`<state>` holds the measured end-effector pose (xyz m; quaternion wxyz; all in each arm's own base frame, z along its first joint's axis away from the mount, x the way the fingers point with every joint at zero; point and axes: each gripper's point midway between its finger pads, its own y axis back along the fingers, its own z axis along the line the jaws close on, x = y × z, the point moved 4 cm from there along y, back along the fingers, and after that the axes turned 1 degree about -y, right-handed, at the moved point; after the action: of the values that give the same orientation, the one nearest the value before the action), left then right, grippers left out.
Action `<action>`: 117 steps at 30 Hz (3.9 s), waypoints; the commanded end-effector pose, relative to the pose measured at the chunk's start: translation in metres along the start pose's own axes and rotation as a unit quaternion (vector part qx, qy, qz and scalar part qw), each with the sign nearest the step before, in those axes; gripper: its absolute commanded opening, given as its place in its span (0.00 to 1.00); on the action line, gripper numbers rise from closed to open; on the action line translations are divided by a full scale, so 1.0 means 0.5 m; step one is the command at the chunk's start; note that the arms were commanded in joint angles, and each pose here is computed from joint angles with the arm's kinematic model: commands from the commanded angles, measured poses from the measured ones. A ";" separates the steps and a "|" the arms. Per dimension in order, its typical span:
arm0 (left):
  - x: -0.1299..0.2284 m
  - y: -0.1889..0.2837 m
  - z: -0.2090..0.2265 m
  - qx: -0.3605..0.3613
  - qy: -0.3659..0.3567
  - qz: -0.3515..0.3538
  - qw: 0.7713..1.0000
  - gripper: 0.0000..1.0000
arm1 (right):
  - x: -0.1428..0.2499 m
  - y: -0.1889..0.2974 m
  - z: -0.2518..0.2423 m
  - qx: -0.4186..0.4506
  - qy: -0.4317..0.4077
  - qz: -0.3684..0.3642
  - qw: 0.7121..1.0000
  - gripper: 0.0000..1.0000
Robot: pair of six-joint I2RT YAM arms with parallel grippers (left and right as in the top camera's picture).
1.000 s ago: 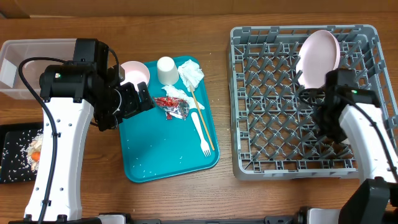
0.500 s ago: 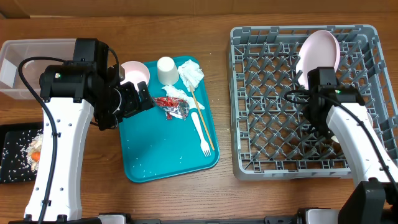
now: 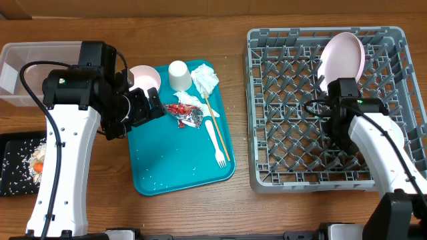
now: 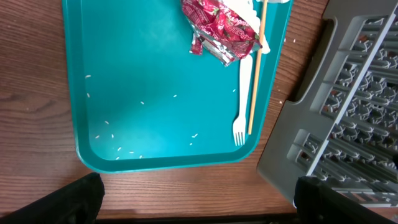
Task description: Sort waste into correct bins and load items into the dishwasher rack
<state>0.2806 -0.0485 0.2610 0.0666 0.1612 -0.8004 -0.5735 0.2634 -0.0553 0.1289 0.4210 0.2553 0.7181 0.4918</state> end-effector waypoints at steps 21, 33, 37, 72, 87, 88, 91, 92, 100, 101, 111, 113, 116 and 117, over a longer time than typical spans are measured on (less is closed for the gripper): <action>-0.002 -0.006 -0.001 -0.005 -0.009 0.000 1.000 1.00 | -0.059 0.100 -0.029 -0.066 -0.029 -0.005 0.997 0.04; -0.004 -0.007 0.005 -0.015 -0.009 -0.004 1.000 1.00 | -0.052 0.054 -0.008 -0.038 -0.018 0.016 0.999 0.04; -0.004 -0.007 0.005 -0.015 -0.009 -0.004 1.000 1.00 | -0.052 0.054 -0.008 -0.037 -0.018 0.016 0.999 0.04; -0.004 -0.007 0.005 -0.015 -0.009 -0.004 1.000 1.00 | -0.030 -0.023 -0.003 -0.031 -0.022 -0.005 0.999 0.04; -0.006 -0.007 0.004 -0.014 -0.009 -0.006 1.000 1.00 | -0.040 -0.023 0.005 -0.039 -0.027 -0.018 0.999 0.04; -0.007 -0.007 0.004 -0.014 -0.010 -0.007 1.000 1.00 | -0.041 -0.023 0.007 -0.041 -0.028 -0.019 0.999 0.04; -0.008 -0.007 0.004 -0.013 -0.010 -0.008 1.000 1.00 | -0.043 -0.023 0.011 -0.046 -0.031 -0.022 0.998 0.04; -0.008 -0.007 0.004 -0.013 -0.010 -0.008 1.000 1.00 | -0.044 -0.024 0.012 -0.048 -0.031 -0.023 0.998 0.04; -0.010 -0.007 0.002 -0.012 -0.011 -0.011 1.000 1.00 | -0.022 -0.053 0.012 -0.052 -0.030 -0.014 0.998 0.04; -0.010 -0.007 0.002 -0.012 -0.011 -0.011 1.000 1.00 | -0.021 -0.055 0.012 -0.052 -0.030 -0.014 0.998 0.04; -0.010 -0.007 0.002 -0.012 -0.009 -0.011 1.000 1.00 | -0.018 -0.056 0.009 -0.048 -0.028 -0.011 0.998 0.04; -0.010 -0.007 0.002 -0.012 -0.009 -0.011 1.000 1.00 | -0.018 -0.055 0.008 -0.047 -0.027 -0.010 0.998 0.04; -0.010 -0.007 0.003 -0.012 -0.009 -0.011 1.000 1.00 | -0.019 -0.048 0.004 -0.044 -0.023 -0.008 0.999 0.04; -0.010 -0.007 0.003 -0.012 -0.009 -0.011 1.000 1.00 | -0.022 -0.039 0.003 -0.045 -0.021 -0.010 0.999 0.04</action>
<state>0.2857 -0.0459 0.2611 0.0562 0.1710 -0.7947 -0.5796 0.2721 -0.0661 0.1072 0.4486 0.2448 0.6804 0.5253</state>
